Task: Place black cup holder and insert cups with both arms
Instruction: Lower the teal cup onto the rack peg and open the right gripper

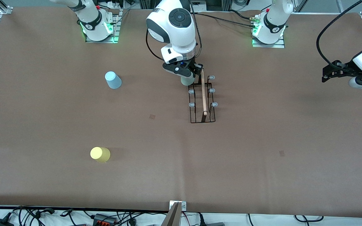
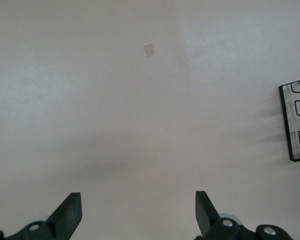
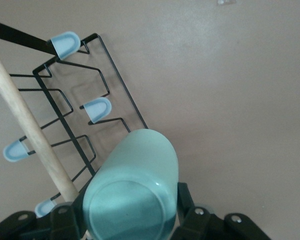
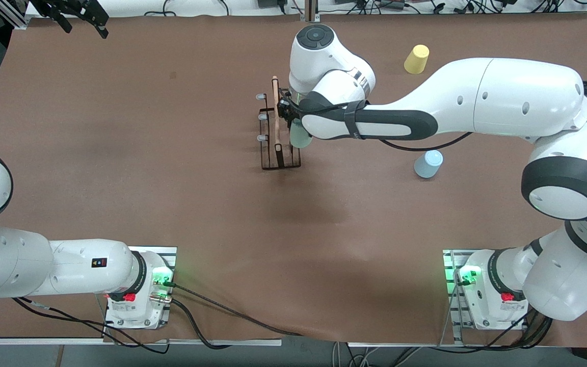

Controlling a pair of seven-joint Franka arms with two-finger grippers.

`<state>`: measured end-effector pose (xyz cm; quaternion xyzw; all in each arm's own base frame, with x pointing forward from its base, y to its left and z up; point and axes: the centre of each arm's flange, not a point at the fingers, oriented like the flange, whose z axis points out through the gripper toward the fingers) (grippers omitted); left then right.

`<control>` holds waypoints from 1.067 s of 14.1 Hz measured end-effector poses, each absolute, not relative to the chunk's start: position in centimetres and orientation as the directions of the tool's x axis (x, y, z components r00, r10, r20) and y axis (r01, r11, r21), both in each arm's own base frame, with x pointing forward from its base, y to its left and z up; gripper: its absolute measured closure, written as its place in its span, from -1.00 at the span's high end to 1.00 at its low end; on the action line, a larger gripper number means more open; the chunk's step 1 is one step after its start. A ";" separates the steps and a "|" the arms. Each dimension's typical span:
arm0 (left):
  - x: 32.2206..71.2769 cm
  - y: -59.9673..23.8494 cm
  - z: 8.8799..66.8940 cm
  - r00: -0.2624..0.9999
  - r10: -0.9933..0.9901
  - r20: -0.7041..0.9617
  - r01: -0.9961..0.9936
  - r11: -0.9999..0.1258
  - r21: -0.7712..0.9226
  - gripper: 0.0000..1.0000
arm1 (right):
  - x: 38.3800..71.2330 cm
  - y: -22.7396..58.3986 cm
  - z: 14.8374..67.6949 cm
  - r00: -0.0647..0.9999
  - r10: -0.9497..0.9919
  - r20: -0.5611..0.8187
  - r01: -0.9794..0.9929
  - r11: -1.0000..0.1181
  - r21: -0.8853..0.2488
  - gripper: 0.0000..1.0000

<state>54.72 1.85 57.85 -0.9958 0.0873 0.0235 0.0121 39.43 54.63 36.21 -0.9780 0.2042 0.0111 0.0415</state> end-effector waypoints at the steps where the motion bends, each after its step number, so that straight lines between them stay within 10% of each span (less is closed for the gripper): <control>1: 54.7 1.8 57.9 0.983 -0.174 -0.049 -0.176 -0.984 -0.020 1.00 | 39.3 54.7 36.2 0.917 -0.397 -0.039 -0.399 -0.914 -0.076 0.37; 7: 54.8 0.8 58.9 0.982 -0.188 -0.031 -0.189 -0.982 -0.024 1.00 | 39.3 54.9 35.7 0.916 -0.399 -0.036 -0.401 -0.910 -0.106 0.37; 11: 54.8 0.7 58.9 0.982 -0.188 -0.031 -0.189 -0.982 -0.024 1.00 | 39.8 54.5 35.5 0.913 -0.407 -0.034 -0.408 -0.907 -0.108 0.98; 15: 54.8 0.7 58.9 0.982 -0.188 -0.032 -0.188 -0.982 -0.024 1.00 | 45.2 49.9 36.4 0.924 -0.383 0.000 -0.381 -0.918 -0.106 1.00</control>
